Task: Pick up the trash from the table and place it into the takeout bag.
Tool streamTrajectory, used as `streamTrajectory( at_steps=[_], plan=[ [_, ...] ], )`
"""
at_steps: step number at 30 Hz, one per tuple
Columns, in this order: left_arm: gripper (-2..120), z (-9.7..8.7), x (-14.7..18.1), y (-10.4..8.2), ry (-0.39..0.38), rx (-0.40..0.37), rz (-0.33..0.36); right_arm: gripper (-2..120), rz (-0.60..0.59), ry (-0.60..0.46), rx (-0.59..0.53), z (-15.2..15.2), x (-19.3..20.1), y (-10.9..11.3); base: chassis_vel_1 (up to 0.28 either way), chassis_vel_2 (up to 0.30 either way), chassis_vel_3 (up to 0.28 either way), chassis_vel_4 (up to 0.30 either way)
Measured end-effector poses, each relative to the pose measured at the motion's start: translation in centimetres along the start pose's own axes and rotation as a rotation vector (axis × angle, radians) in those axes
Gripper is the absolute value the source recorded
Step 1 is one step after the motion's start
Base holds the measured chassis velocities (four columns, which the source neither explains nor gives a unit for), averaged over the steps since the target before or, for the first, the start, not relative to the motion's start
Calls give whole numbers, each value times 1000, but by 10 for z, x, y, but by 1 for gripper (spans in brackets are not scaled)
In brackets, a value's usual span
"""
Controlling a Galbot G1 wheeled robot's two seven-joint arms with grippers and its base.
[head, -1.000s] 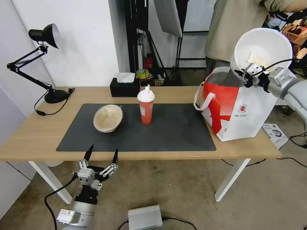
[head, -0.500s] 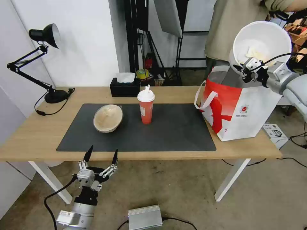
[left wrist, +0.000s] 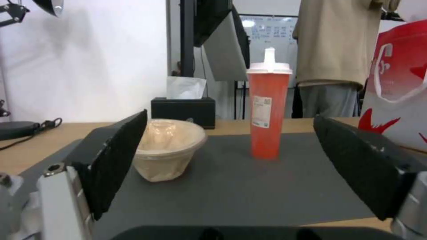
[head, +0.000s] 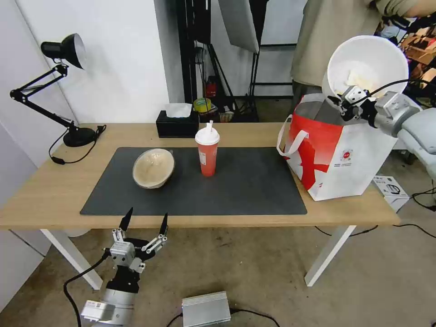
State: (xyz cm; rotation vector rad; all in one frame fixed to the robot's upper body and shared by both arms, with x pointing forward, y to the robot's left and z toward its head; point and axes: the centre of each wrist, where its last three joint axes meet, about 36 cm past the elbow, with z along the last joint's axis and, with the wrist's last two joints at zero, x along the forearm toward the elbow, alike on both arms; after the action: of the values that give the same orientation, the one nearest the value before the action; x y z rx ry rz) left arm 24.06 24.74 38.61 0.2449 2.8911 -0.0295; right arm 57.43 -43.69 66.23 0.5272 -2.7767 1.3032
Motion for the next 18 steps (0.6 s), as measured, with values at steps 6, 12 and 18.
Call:
streamTrajectory(
  at_steps=[6, 12, 18],
  plan=[
    [100, 1, 0, 0, 1, 1, 0, 0, -7, 2, -2, 2, 2, 4, 0, 0, 0, 0],
    [100, 2, 0, 0, 3, 1, 0, 0, -6, 5, -5, 4, 3, 6, 0, 0, 0, 0],
    [100, 2, 0, 0, 2, 1, 2, 10, -3, 7, -6, 4, 3, 5, 0, 0, 0, 0]
  ],
)
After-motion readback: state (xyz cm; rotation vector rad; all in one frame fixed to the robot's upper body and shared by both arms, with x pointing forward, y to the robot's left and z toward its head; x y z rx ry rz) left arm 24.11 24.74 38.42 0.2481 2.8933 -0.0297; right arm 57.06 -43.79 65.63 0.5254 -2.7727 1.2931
